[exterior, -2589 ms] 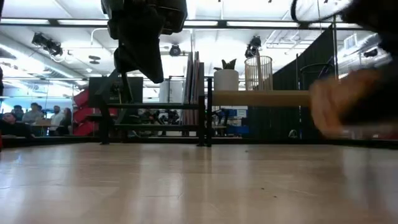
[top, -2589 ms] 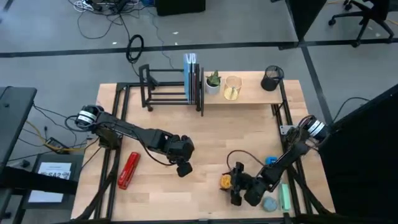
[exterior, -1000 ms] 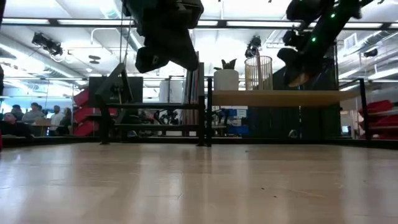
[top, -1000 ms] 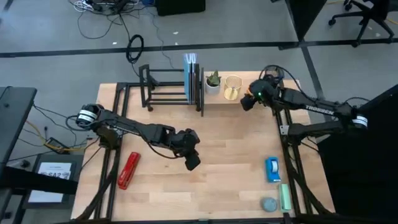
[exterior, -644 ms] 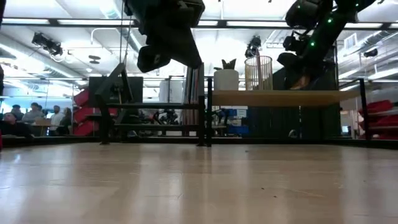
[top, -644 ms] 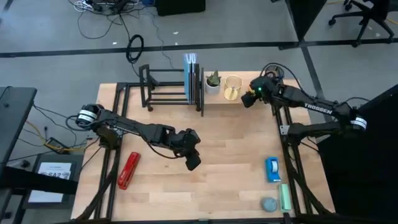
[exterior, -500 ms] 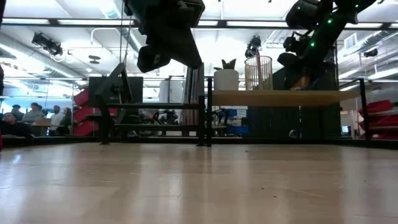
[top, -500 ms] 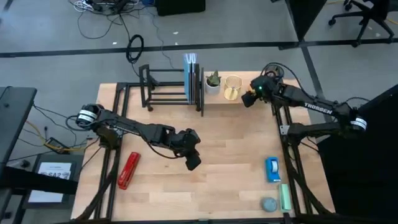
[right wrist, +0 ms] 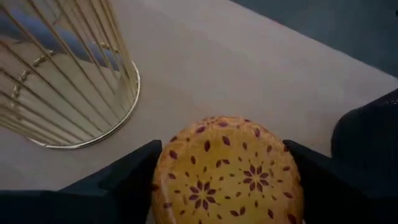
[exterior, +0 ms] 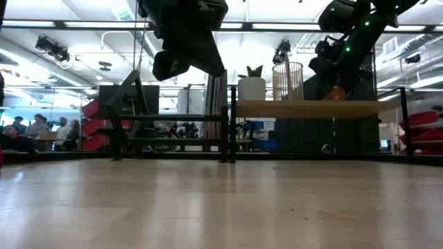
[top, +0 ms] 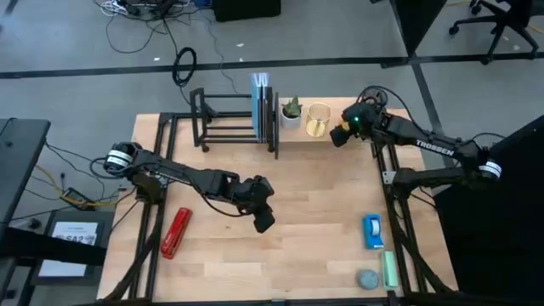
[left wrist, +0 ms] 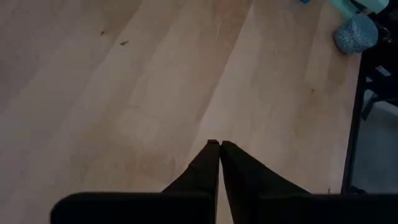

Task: Stock shelves
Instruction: Put the yellow scented candle on the shelf, then adjust the black pen organizer

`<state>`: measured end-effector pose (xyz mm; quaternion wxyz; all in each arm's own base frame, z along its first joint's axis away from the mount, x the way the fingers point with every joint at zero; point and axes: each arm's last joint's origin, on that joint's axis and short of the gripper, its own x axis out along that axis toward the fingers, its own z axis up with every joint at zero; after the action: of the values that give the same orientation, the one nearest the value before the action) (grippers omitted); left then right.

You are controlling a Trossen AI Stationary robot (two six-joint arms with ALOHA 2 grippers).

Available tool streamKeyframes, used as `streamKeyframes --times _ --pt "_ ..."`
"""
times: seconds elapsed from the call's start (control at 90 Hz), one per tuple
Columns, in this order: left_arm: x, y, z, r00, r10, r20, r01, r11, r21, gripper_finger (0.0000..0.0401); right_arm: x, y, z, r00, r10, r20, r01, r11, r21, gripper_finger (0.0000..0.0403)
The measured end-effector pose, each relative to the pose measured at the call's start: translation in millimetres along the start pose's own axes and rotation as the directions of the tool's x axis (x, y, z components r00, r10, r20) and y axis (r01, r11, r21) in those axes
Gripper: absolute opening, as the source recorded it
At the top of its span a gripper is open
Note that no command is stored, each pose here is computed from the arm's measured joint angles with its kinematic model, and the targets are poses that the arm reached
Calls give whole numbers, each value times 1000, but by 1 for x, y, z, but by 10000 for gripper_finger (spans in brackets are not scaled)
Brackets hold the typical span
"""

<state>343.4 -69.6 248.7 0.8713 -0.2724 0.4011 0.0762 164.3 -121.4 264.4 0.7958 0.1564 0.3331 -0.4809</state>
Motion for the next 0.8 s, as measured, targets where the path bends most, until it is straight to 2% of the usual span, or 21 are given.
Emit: streamKeyframes --times 0.3,0.556,0.689,0.8 --pt "0 0 0 1000 0 -1 0 1000 -8 0 -8 2 2 998 59 37 -59 998 -11 291" --pt "0 0 0 1000 0 -1 0 1000 -15 0 -33 -1 17 988 61 139 -60 998 -16 277" --pt "0 0 0 1000 0 -1 0 1000 -15 0 -47 -4 28 988 61 145 -52 996 -66 268" --pt "0 0 0 1000 -1 -1 1 1000 -15 0 -74 -10 46 988 72 134 -59 994 -96 258"
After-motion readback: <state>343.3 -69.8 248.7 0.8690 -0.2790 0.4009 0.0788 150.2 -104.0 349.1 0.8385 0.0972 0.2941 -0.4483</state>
